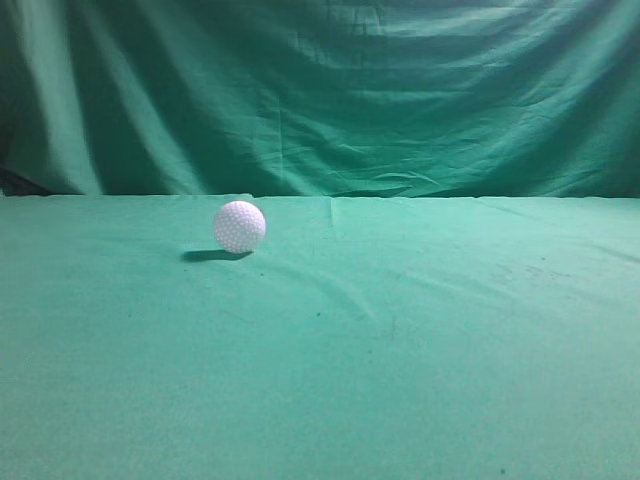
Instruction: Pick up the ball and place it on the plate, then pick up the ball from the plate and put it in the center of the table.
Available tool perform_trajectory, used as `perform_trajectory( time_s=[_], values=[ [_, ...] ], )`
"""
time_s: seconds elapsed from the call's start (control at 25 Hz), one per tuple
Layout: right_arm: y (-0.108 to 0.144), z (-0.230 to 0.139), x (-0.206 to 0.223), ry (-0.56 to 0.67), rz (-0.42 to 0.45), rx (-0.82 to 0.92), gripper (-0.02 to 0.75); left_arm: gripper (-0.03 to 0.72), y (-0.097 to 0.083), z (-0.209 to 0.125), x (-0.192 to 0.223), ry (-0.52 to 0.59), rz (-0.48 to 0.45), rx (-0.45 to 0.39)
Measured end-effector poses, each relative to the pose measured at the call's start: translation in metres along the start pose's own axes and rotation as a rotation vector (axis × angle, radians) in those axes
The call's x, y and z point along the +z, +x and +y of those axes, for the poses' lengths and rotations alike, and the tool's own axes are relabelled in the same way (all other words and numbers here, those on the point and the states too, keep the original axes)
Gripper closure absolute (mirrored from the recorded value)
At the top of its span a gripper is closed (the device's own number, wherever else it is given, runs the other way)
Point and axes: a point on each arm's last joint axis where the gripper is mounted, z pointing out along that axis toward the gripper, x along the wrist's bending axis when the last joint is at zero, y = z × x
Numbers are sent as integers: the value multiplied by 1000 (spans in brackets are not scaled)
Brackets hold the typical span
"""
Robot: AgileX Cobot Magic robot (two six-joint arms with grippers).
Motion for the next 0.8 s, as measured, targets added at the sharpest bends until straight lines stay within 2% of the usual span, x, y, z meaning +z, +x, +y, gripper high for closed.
perform_trajectory(
  time_s=[0.24, 0.8],
  values=[
    [-3, -26, 13, 19, -19, 9, 738, 688, 0, 0, 0, 0, 0, 0],
    [-3, -27, 13, 27, -18, 3, 738, 688, 0, 0, 0, 0, 0, 0]
  ],
)
